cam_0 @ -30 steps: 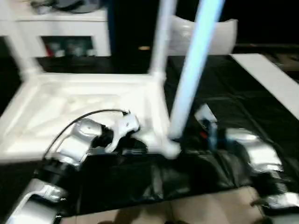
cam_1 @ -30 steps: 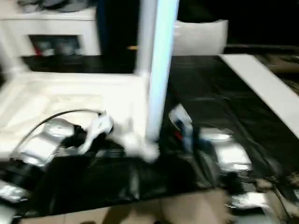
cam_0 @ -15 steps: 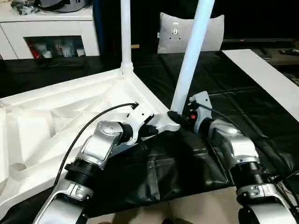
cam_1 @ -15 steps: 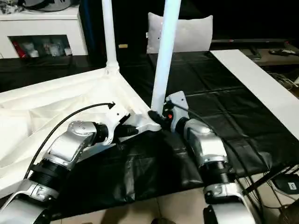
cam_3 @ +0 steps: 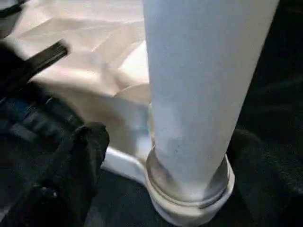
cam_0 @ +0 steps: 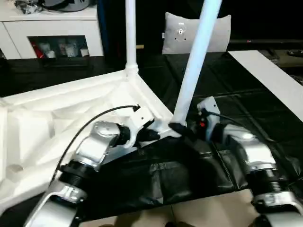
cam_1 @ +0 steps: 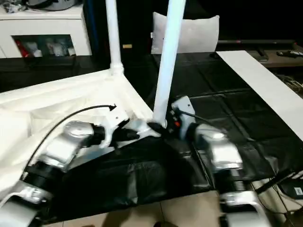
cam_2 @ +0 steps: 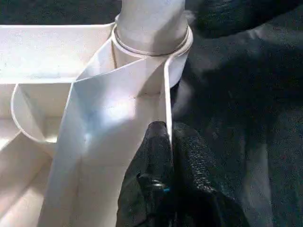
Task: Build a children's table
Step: Rotate leg to tighten
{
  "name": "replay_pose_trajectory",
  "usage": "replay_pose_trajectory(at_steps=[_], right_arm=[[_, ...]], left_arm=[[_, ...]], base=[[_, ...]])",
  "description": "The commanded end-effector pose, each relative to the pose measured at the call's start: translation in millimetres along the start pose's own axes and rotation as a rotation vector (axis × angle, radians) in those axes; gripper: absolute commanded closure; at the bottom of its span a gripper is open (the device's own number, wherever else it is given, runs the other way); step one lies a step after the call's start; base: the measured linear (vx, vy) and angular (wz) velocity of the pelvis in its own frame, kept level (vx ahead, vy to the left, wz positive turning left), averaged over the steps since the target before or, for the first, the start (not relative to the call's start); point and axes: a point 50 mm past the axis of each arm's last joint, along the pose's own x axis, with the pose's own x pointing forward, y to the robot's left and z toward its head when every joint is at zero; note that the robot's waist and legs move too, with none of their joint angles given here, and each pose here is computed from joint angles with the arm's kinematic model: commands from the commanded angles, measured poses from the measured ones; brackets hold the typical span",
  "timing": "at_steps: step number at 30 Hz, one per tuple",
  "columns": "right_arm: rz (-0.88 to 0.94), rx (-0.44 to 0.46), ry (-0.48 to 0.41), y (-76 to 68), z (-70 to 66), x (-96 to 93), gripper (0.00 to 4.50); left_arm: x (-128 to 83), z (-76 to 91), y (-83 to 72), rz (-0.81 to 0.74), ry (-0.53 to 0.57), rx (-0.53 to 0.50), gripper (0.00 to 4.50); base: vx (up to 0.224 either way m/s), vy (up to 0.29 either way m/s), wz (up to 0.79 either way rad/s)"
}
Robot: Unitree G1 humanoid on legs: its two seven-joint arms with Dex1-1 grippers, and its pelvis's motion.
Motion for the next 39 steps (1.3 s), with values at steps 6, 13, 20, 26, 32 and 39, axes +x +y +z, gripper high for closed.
replay_pose_trajectory(at_steps=[6, 13, 20, 26, 32, 39], right_arm=[[0.285, -0.138, 0.076, 10.5, 8.3, -16.6, 0.02], [0.506, -0.136, 0.103, 23.3, 1.9, -19.8, 0.28], [0.568, -0.125, 0.117, 25.1, -0.7, -17.3, 0.75], [0.599, -0.107, 0.111, 28.4, -3.1, -14.3, 1.34], [0.614, -0.098, 0.101, 30.6, -4.3, -12.6, 1.75], [0.618, -0.049, 0.065, 37.5, -7.7, -11.1, 2.25]], left_arm=[[-16.3, 14.3, -4.2, -0.254, -0.015, 0.187, 4.5], [-28.7, 5.7, -8.3, -0.431, 0.061, 0.26, 4.5], [-35.6, 3.7, -2.7, -0.463, 0.103, 0.285, 4.5], [-36.0, 4.5, -1.9, -0.471, 0.098, 0.292, 4.5], [-34.2, 2.6, -2.1, -0.476, 0.093, 0.291, 4.5], [-30.9, 2.5, -1.7, -0.44, 0.046, 0.243, 4.5]], base=[[0.0, 0.0, 0.0], [0.0, 0.0, 0.0], [0.0, 0.0, 0.0], [0.0, 0.0, 0.0], [0.0, 0.0, 0.0], [0.0, 0.0, 0.0]])
